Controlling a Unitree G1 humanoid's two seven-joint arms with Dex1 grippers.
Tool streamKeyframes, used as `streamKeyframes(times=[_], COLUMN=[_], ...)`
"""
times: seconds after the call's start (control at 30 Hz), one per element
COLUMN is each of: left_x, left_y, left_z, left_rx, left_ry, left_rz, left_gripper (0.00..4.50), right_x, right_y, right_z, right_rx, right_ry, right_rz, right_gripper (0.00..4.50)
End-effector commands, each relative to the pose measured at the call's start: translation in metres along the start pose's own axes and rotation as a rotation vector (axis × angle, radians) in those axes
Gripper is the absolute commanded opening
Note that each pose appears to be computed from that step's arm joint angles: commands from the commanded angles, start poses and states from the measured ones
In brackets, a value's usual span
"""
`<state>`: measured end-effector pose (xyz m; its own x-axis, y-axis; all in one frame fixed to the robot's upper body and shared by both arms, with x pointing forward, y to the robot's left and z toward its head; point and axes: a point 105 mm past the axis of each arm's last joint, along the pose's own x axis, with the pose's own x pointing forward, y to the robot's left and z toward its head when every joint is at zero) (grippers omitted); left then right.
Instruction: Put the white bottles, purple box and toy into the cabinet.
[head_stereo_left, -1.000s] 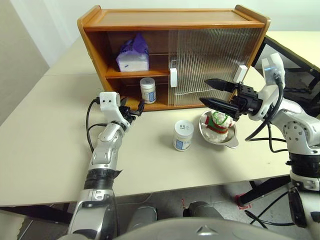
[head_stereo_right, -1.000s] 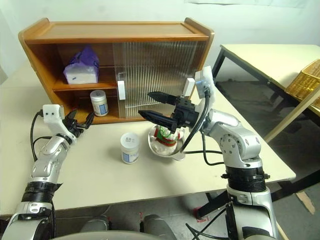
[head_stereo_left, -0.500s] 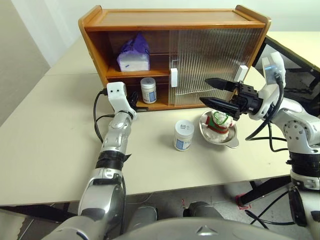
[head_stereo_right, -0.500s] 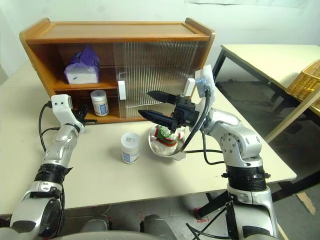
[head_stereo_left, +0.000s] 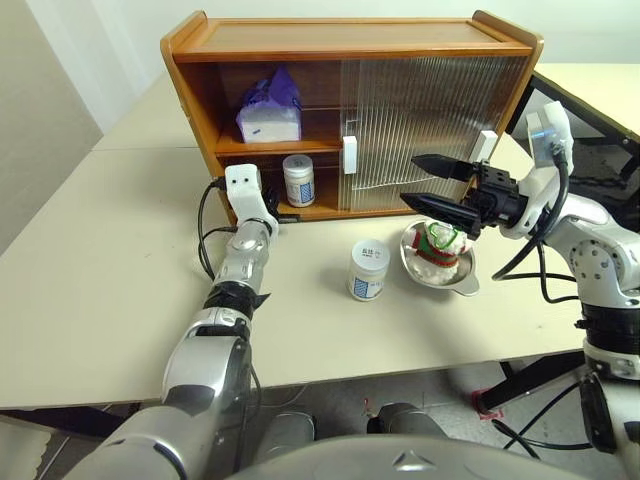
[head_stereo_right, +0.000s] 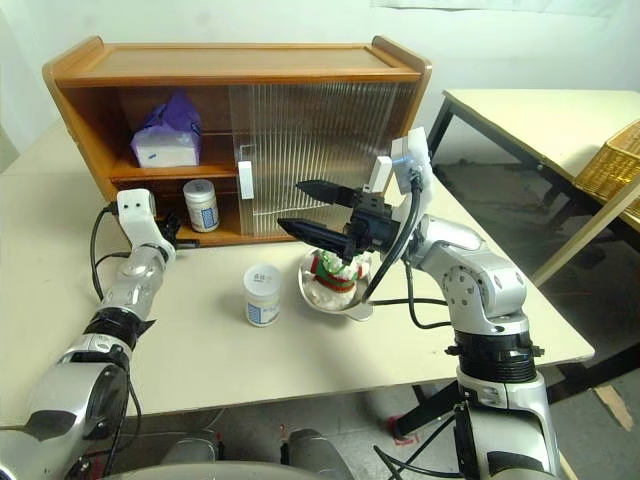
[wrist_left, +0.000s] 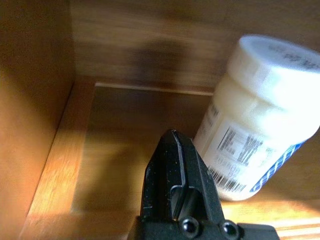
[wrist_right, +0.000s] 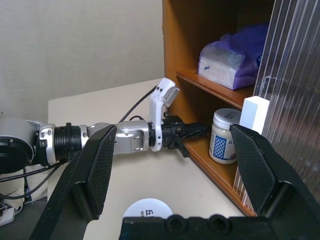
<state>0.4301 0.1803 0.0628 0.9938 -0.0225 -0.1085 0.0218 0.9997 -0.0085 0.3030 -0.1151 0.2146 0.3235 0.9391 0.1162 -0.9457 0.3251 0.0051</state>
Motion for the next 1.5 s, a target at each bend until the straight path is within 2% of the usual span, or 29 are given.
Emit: streamKeyframes(times=[0.03, 0.93, 1.1, 1.3, 1.4, 1.5], left_x=[0.004, 0.009, 0.010, 0.004, -0.005, -0.028], left_y=[-0.003, -0.051, -0.042, -0.027, -0.029, -0.025], left_z=[0.001, -0.002, 0.002, 0.011, 0.011, 0.015], left_rx=[0.011, 0.039, 0.024, -0.005, 0.000, -0.004], left_ry=[0.001, 0.038, 0.027, -0.052, -0.079, -0.130], left_rz=[-0.012, -0.245, -0.214, -0.221, -0.279, -0.373], left_gripper=[0.01, 0.01, 0.01, 0.01, 0.59, 1.67], right_x=[0.001, -0.003, -0.002, -0.002, -0.001, 0.001], right_y=[0.002, 0.003, 0.003, 0.003, 0.003, 0.003], right_z=[0.004, 0.002, 0.002, 0.002, 0.002, 0.001], right_rx=[-0.018, -0.020, -0.020, -0.019, -0.017, -0.012], right_ry=[0.009, 0.008, 0.006, 0.006, 0.006, 0.007], right_rz=[0.005, -0.022, -0.023, -0.021, -0.019, -0.008], right_gripper=[4.50, 4.50, 4.50, 4.50, 4.50, 4.50])
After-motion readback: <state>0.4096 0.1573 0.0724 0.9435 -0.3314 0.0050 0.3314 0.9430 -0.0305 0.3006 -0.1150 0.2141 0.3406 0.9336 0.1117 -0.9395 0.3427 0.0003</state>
